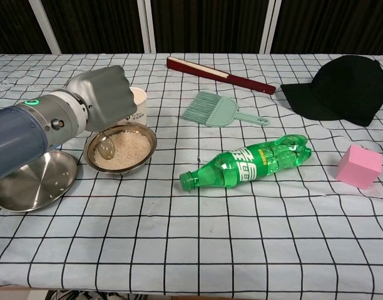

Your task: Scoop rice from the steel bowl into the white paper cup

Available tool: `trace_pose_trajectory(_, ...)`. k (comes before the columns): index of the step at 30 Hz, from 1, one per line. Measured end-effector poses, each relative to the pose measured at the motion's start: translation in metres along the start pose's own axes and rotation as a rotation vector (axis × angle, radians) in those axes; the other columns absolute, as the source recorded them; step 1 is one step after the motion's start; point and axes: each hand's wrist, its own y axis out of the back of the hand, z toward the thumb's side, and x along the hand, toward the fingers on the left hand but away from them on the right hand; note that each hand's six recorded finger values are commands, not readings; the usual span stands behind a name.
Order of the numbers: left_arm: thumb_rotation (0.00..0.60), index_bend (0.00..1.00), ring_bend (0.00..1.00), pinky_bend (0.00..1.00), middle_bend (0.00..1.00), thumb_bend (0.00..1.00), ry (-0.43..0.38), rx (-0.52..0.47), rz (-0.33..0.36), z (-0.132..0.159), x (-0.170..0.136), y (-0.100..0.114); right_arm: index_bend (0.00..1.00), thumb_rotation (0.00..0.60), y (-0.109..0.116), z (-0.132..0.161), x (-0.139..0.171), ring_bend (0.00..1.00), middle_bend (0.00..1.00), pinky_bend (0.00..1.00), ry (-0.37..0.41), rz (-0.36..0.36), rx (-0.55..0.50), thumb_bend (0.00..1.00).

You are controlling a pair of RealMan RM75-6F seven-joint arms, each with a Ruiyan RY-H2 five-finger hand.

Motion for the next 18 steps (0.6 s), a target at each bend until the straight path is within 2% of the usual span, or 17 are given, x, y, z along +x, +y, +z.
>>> trace_pose_trajectory(18,0.6,0.76,1.0,1.0,1.0,0.48,-0.031,-0.061,0.003,0.023,0.001,0.018,0.0,0.6,0.001,0.001,0.0,0.0,0.0,0.21,0.008,-0.01,-0.009,0.2)
